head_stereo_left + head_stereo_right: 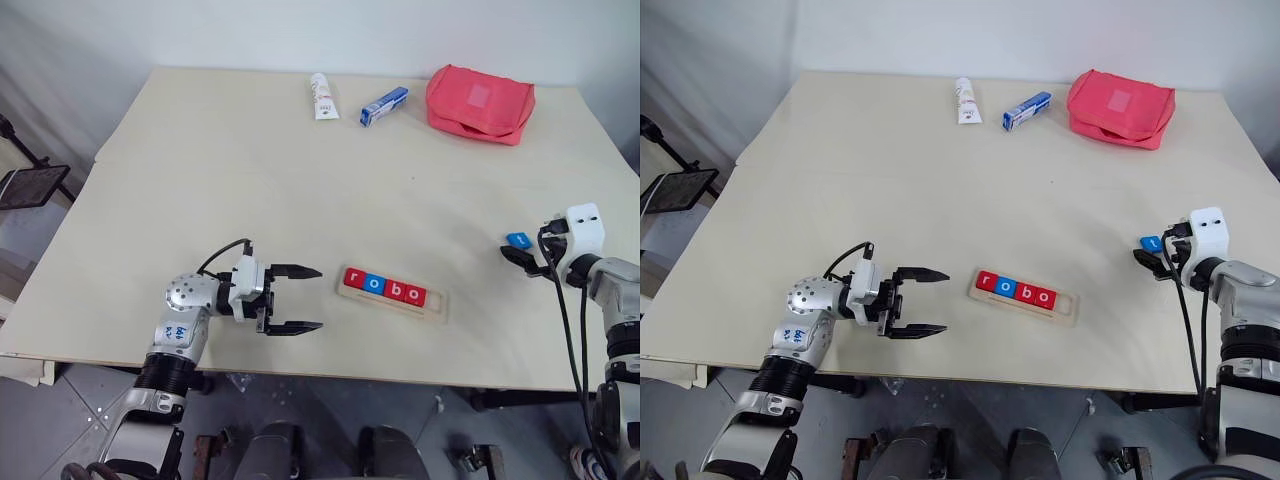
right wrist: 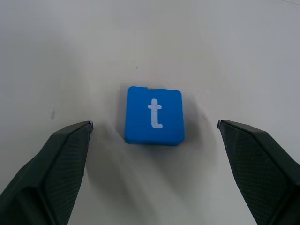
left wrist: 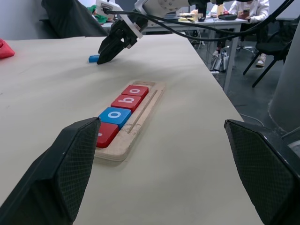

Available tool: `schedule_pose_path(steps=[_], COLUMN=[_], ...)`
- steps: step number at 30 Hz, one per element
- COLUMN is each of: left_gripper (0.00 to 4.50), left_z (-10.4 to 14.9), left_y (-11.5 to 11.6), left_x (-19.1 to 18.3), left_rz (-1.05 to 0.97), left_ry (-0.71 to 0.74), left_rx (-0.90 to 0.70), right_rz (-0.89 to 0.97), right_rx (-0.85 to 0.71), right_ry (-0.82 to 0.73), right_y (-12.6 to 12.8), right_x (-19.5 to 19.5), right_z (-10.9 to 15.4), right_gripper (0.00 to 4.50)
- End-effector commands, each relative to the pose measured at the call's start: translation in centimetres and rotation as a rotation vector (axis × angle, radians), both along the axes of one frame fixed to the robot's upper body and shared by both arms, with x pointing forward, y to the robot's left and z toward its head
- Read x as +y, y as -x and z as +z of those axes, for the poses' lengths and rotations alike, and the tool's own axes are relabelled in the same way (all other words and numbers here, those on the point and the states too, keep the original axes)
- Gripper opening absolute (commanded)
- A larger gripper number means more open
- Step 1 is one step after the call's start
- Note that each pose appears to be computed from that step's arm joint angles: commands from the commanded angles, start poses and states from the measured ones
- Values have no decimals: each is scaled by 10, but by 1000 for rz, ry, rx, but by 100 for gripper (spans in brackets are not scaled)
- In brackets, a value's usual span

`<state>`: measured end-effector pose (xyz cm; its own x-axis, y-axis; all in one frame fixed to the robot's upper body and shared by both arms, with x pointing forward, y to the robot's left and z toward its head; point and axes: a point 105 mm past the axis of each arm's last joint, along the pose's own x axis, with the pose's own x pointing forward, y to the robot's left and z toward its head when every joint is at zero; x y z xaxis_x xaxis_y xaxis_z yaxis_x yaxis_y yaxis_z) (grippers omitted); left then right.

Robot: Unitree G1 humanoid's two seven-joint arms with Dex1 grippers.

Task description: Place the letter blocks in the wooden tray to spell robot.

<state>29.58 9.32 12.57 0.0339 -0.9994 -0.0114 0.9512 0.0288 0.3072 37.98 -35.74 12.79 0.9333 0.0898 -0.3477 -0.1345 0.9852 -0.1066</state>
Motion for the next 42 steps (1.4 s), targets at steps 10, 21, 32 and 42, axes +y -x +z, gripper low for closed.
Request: schedule_pose_path(steps=[10,21,32,42], left_gripper=[450,450,450,450], left_z=[9,8,9,10], left_y=[0,-9,-17,-17], left_x=[-1,5,0,-2], left_rz=[-10,11,-21,-41], left_ry=[19,11,16,15], left_rx=[-32,-28,-29,-34], right_rz=[-37,2,-131,-233], right_rx=[-17,-187,-126,-69], right_ry=[-39,-16,-113,-163], right_y=[-2,45,120,132], right_x=[-6,41,96,96], right_z=[-3,44,15,-15], right_gripper=[148,147,147,147])
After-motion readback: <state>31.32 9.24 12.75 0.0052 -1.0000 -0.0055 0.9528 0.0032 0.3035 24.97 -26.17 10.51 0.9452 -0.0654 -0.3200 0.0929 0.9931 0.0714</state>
